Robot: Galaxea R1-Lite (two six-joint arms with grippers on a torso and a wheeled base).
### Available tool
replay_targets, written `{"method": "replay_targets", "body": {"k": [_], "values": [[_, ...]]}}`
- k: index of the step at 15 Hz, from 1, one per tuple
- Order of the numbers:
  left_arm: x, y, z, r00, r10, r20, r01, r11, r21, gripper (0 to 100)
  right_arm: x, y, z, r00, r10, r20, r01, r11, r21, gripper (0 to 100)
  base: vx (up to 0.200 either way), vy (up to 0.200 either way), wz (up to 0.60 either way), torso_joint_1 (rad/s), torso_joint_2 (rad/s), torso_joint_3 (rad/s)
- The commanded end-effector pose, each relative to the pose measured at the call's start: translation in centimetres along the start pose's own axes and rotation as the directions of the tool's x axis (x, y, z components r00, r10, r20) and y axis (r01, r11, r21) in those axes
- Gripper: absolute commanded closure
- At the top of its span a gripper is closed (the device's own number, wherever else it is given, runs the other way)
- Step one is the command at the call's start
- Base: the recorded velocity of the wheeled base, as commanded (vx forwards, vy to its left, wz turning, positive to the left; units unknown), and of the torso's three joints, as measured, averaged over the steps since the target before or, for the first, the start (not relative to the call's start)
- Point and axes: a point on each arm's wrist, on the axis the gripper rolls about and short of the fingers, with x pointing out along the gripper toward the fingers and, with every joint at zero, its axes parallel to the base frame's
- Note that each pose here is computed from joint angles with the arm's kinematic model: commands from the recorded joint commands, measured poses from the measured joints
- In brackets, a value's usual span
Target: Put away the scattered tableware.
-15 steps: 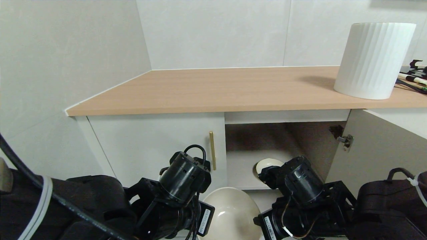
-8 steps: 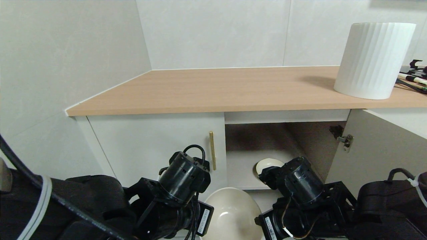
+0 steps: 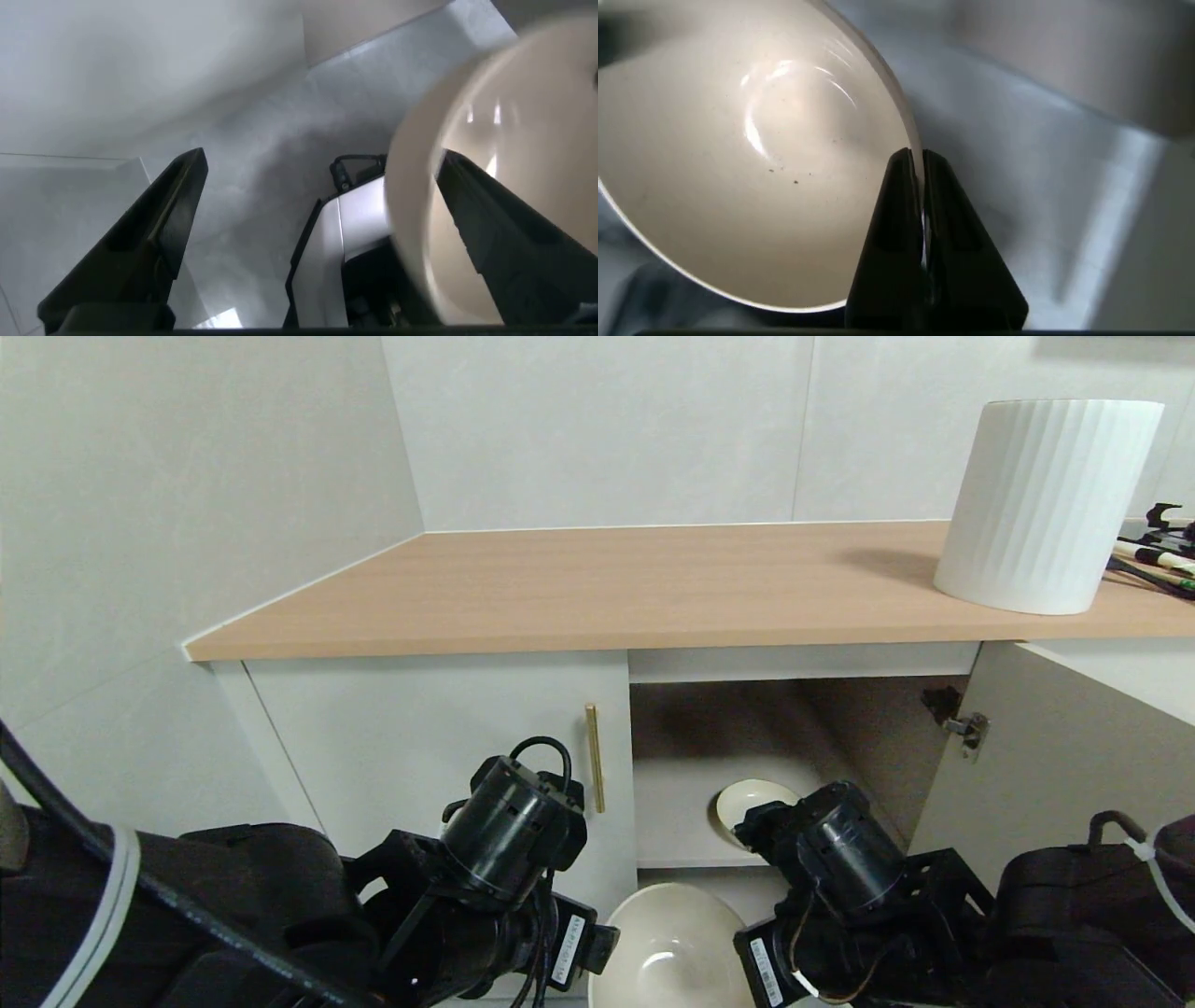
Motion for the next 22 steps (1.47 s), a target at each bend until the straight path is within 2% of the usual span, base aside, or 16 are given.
{"method": "replay_targets", "body": {"k": [1,3,5,7,9,10,11,12,16,19,22], "values": [[-0.1,0.1,0.1,1.000,0.000,0.006,0.000,1.000,-0.006,0,1.3,-1.8,-0.4,0.997,-0.070,-0.019,0.071,0.996,0.048,100,0.000,0.000,0.00,0.000,0.00,0.000],[-0.4,0.2,0.4,1.000,-0.007,0.027,0.007,1.000,-0.013,0,2.8,-3.9,0.2,0.993,-0.107,0.041,0.098,0.981,0.166,100,0.000,0.000,0.00,0.000,0.00,0.000],[-0.3,0.2,0.3,1.000,-0.006,0.024,0.006,1.000,-0.012,0,4.4,-6.5,1.1,0.979,-0.176,0.103,0.142,0.951,0.276,100,0.000,0.000,0.00,0.000,0.00,0.000],[-0.2,0.2,0.3,1.000,-0.003,0.021,0.003,1.000,-0.014,0,6.6,-8.4,1.3,0.960,-0.229,0.163,0.167,0.930,0.326,100,0.000,0.000,0.00,0.000,0.00,0.000],[-0.5,0.3,0.5,0.999,-0.006,0.033,0.007,1.000,-0.015,0,8.4,-9.6,1.9,0.922,-0.318,0.219,0.225,0.903,0.365,100,0.000,0.000,0.00,0.000,0.00,0.000],[-0.5,0.3,0.5,0.999,-0.006,0.033,0.007,1.000,-0.017,0,8.4,-9.7,1.9,0.921,-0.322,0.219,0.228,0.902,0.367,100,0.000,0.000,0.00,0.000,0.00,0.000],[-0.5,0.3,0.5,0.999,-0.006,0.033,0.007,1.000,-0.015,0,8.9,-11.6,3.0,0.900,-0.369,0.234,0.253,0.876,0.411,100,0.000,0.000,0.00,0.000,0.00,0.000],[-0.5,0.3,0.5,0.999,-0.006,0.033,0.007,1.000,-0.015,0,8.8,-12.5,3.6,0.890,-0.387,0.239,0.261,0.864,0.430,100,0.000,0.000,0.00,0.000,0.00,0.000],[-0.5,0.3,0.4,1.000,-0.005,0.028,0.006,1.000,-0.014,0,8.7,-14.2,6.5,0.875,-0.424,0.232,0.269,0.827,0.494,100,0.000,0.000,0.00,0.000,0.00,0.000],[-0.4,0.3,0.4,1.000,-0.005,0.028,0.006,1.000,-0.014,0,10.5,-15.6,6.9,0.863,-0.459,0.210,0.289,0.791,0.540,100,0.000,0.000,0.00,0.000,0.00,0.000],[-0.4,0.3,0.4,1.000,-0.007,0.028,0.007,1.000,-0.014,0,11.8,-16.5,6.9,0.859,-0.473,0.198,0.304,0.780,0.547,100,0.000,0.000,0.00,0.000,0.00,0.000]]}}
